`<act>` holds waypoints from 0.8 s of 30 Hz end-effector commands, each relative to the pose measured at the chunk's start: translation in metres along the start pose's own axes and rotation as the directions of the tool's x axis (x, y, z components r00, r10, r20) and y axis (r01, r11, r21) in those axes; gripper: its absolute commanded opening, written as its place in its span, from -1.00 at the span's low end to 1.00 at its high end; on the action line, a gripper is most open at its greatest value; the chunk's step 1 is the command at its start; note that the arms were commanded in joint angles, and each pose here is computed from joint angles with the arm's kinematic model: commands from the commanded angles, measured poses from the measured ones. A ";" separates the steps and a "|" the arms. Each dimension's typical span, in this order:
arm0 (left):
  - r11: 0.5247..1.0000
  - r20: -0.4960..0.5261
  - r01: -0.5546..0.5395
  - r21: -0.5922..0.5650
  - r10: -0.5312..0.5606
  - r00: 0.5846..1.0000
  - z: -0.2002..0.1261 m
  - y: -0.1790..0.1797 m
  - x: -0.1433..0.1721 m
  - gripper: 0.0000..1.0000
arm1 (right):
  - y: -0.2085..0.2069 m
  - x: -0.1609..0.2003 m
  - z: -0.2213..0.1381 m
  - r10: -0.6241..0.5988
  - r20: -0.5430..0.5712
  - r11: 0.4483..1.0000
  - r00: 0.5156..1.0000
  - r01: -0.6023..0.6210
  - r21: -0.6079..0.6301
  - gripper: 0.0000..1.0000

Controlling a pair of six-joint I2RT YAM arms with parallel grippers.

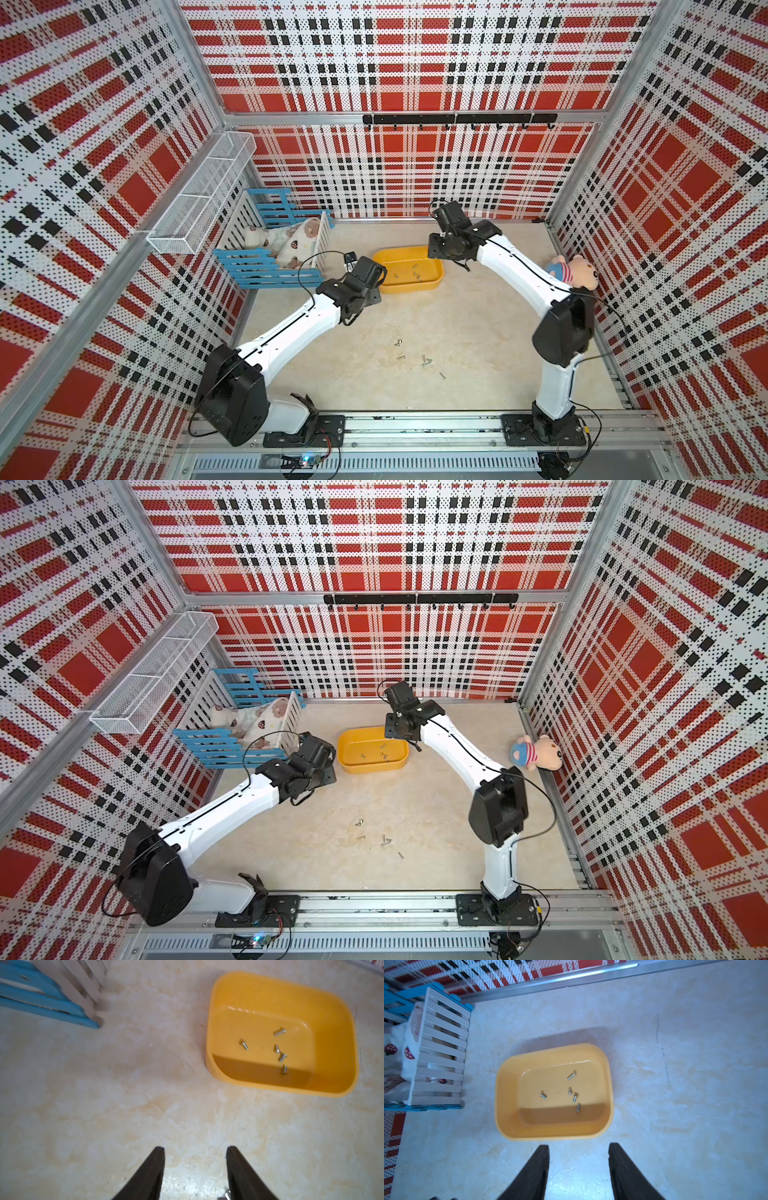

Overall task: Put the screws on the desktop into the storage box
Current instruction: Place the screw in the storage box, then pick up the screw from the center of the board.

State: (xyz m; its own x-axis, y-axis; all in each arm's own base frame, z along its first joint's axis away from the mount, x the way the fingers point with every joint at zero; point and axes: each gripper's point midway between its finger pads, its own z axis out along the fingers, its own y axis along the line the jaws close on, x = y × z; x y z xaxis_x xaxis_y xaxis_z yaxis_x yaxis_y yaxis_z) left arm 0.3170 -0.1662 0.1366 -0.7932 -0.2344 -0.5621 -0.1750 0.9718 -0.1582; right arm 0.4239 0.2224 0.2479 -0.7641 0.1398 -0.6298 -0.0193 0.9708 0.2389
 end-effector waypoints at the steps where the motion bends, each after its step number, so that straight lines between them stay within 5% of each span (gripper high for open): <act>1: 1.000 -0.060 -0.014 0.020 0.015 0.998 0.014 -0.017 0.030 0.09 | -0.037 0.004 -0.015 0.024 0.045 0.996 0.999 -0.028 0.083 0.04; 12: 0.987 -0.220 -0.142 0.071 0.155 0.963 0.035 -0.066 0.106 0.04 | -0.094 0.046 -0.049 0.063 0.026 0.986 0.998 -0.066 0.156 0.05; 24: 0.980 -0.266 -0.187 0.068 0.198 0.943 0.041 -0.073 0.135 -0.12 | -0.112 0.073 -0.046 0.073 -0.021 0.981 0.997 -0.068 0.181 0.05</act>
State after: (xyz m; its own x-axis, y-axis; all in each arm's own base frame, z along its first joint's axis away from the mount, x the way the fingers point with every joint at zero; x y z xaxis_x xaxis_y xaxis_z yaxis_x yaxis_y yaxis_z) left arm 0.2475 -0.2621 0.0415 -0.9369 -0.0203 -0.3491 0.0151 0.9951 -0.0982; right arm 0.3441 0.1192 0.2059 -0.7845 0.1921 -0.5897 0.1397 0.9811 0.1338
